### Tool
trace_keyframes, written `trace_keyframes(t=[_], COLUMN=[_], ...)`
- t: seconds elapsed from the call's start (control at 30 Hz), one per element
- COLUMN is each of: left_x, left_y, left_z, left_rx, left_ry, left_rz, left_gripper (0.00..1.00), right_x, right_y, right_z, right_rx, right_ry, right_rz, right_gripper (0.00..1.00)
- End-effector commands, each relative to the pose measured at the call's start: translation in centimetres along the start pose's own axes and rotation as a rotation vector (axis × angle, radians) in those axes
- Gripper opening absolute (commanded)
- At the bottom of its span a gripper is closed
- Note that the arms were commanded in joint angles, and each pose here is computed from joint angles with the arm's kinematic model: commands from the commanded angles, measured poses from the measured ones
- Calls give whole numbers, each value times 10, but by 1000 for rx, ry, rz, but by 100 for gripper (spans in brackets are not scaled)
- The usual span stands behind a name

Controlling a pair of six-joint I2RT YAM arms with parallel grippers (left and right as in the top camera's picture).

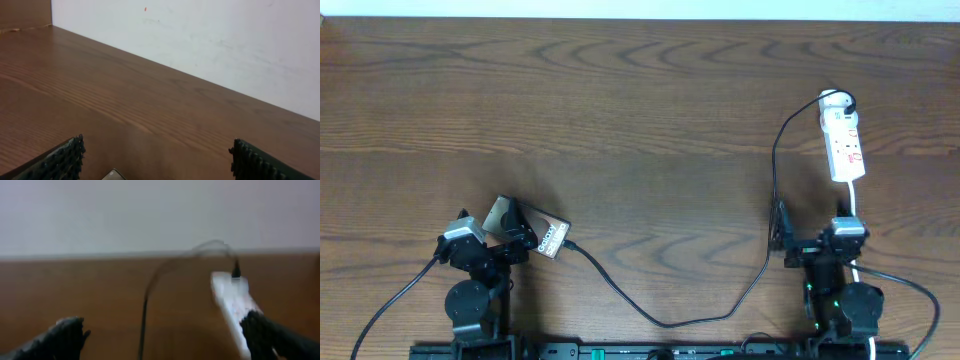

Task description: Plug charger to phone and switch on socket

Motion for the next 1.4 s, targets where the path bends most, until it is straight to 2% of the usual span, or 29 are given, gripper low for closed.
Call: trace_keyframes(t=[0.0, 0.1, 1.37], left_x=[1, 1, 1], left_y=[13, 13, 14], left_z=[4, 4, -1], left_rx=[1, 1, 4], left_ry=[-18, -18, 4], left_rz=[47, 47, 53], left_gripper=[92, 92, 92], right_x=[-1, -1, -1], right_y=[4, 4, 3], right_z=[-3, -3, -3], right_rx=[-154, -202, -201], right_ry=[18, 20, 20], right_rz=[14, 15, 11], right_gripper=[99, 99, 99])
Point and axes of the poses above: each gripper's point midway between its finger pads, its own x axis out along the fingers, its own z axis along the line the jaws close on, y = z × x, the point moved 4 cm from there along -x, back along the fingers, and after that the axes turned 11 degrees about x, right-handed, at the moved point
